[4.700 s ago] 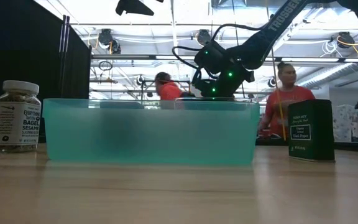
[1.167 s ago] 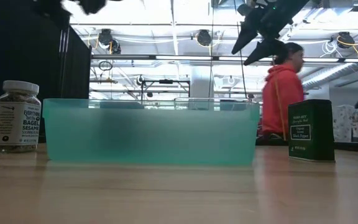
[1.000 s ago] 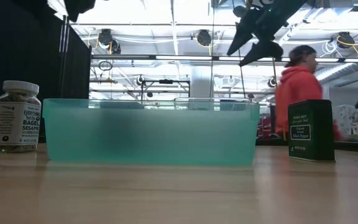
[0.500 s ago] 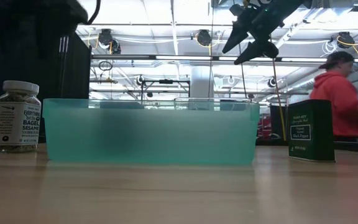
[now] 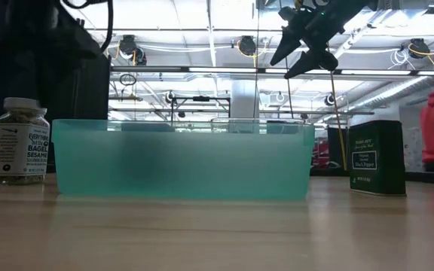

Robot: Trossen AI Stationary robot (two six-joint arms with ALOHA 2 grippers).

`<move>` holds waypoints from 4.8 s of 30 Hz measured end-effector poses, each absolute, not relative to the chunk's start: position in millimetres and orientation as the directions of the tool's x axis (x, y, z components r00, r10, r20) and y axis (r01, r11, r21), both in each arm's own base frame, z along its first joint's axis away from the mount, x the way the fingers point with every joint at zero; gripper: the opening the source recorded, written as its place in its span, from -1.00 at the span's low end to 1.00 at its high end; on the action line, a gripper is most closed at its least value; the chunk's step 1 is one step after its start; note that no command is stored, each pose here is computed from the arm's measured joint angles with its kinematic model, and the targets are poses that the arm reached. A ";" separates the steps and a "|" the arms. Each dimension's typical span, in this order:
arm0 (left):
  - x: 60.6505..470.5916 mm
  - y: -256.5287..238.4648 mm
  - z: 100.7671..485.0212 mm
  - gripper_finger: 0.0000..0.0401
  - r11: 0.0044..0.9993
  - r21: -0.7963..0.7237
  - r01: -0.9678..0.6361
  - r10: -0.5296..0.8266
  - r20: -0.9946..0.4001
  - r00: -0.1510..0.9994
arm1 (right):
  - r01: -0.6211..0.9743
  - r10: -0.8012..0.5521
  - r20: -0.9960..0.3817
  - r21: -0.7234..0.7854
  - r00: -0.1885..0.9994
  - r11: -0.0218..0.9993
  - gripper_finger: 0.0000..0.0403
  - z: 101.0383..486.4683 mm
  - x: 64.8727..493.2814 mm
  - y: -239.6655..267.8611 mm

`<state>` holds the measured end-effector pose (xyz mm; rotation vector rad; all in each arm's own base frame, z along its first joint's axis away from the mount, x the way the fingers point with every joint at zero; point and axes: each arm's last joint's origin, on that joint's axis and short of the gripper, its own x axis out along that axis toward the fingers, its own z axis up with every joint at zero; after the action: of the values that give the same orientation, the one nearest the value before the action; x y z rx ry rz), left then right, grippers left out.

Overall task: Sort spices by type
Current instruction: Put the left white spice bottle into the white bin

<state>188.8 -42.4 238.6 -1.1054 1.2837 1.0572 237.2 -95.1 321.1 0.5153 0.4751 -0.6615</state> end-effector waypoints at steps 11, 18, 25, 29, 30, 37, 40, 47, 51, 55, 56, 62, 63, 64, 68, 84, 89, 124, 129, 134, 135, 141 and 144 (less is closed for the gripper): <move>189.8 -43.0 221.8 0.39 0.172 -0.054 -0.984 -0.040 -0.998 0.047 | 0.680 -0.455 -0.562 0.291 0.691 0.673 0.33 321.2 237.1 -95.3; 189.6 -43.5 221.3 0.05 0.182 -0.053 -0.982 -0.058 -0.997 0.043 | 0.688 -0.464 -0.562 0.290 0.685 0.665 0.33 321.2 236.0 -98.0; 190.8 -44.8 226.8 0.05 0.227 -0.059 -0.972 -0.095 -0.995 0.038 | 0.694 -0.469 -0.562 0.291 0.681 0.659 0.33 321.2 235.2 -100.0; 193.9 -42.8 249.5 0.05 0.290 -0.074 -0.954 -0.091 -0.995 0.049 | 0.694 -0.469 -0.562 0.293 0.682 0.658 0.33 321.2 235.2 -99.9; 194.0 -40.8 255.5 0.05 0.304 -0.070 -0.950 -0.084 -0.995 0.046 | 0.695 -0.469 -0.563 0.295 0.681 0.656 0.33 321.1 235.1 -99.9; 204.8 -15.0 304.0 0.05 0.363 -0.169 -0.916 -0.009 -0.984 0.178 | 0.701 -0.468 -0.563 0.315 0.681 0.640 0.33 321.0 235.1 -99.9; 211.0 1.8 323.5 0.05 0.383 -0.231 -0.894 0.063 -0.959 0.275 | 0.702 -0.468 -0.564 0.317 0.680 0.638 0.33 321.0 235.1 -99.9; 229.6 44.1 351.1 0.05 0.504 -0.330 -0.798 0.178 -0.864 0.470 | 0.703 -0.465 -0.565 0.332 0.682 0.629 0.33 320.9 235.1 -99.8; 246.7 65.7 355.6 0.05 0.603 -0.294 -0.742 0.173 -0.859 0.481 | 0.704 -0.460 -0.565 0.349 0.685 0.619 0.33 321.0 235.1 -99.5; 268.0 82.5 357.0 0.05 0.752 -0.214 -0.624 0.136 -0.875 0.464 | 0.694 -0.442 -0.568 0.365 0.695 0.621 0.33 320.9 235.4 -99.0; 272.0 86.7 356.9 0.05 0.793 -0.177 -0.583 0.131 -0.885 0.447 | 0.693 -0.439 -0.569 0.369 0.695 0.619 0.33 320.7 235.3 -98.9; 284.7 99.6 345.6 0.05 0.968 0.013 -0.250 0.081 -0.961 0.263 | 0.705 -0.434 -0.589 0.374 0.682 0.602 0.33 318.8 234.1 -98.3; 286.8 100.9 341.8 0.05 0.979 0.025 -0.201 0.075 -0.967 0.243 | 0.707 -0.432 -0.592 0.373 0.680 0.602 0.33 318.5 233.9 -98.1; 289.3 102.1 338.3 0.05 0.987 0.035 -0.156 0.070 -0.970 0.231 | 0.708 -0.432 -0.594 0.373 0.679 0.599 0.33 318.3 233.8 -98.1; 298.5 105.5 328.8 0.05 0.997 0.055 -0.050 0.065 -0.974 0.215 | 0.710 -0.432 -0.595 0.379 0.678 0.594 0.33 318.2 233.7 -98.0; 326.6 114.2 288.2 0.05 0.995 0.082 0.061 0.076 -0.992 0.100 | 0.715 -0.430 -0.603 0.379 0.672 0.587 0.33 317.4 233.2 -97.7; 333.1 116.5 275.3 0.05 0.993 0.065 0.103 0.059 -0.996 0.064 | 0.720 -0.427 -0.613 0.373 0.664 0.585 0.33 316.4 232.4 -97.4; 335.1 116.0 247.2 0.05 0.986 -0.001 0.168 -0.006 -1.000 0.028 | 0.731 -0.423 -0.641 0.339 0.640 0.593 0.33 313.7 230.2 -96.7; 336.1 115.9 247.5 0.05 0.986 -0.008 0.168 -0.015 -0.999 0.043 | 0.730 -0.423 -0.641 0.338 0.640 0.594 0.33 313.7 230.2 -96.7; 337.3 116.3 247.6 0.05 0.989 -0.004 0.148 -0.012 -0.998 0.055 | 0.730 -0.422 -0.641 0.338 0.641 0.594 0.33 313.8 230.2 -96.7; 337.7 116.4 247.6 0.05 0.989 -0.002 0.145 -0.011 -0.998 0.060 | 0.730 -0.423 -0.641 0.338 0.641 0.594 0.33 313.8 230.2 -96.8; 337.5 116.4 247.6 0.22 0.990 -0.002 0.144 -0.010 -0.998 0.058 | 0.730 -0.422 -0.641 0.338 0.641 0.594 0.33 313.8 230.2 -96.7; 337.5 116.4 247.7 0.25 0.990 0.000 0.144 -0.009 -0.998 0.057 | 0.730 -0.423 -0.641 0.339 0.641 0.594 0.33 313.8 230.2 -96.7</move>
<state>337.5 116.4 247.7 0.1087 1.5103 -0.1157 230.2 -96.7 313.8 0.6289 0.5398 -0.7085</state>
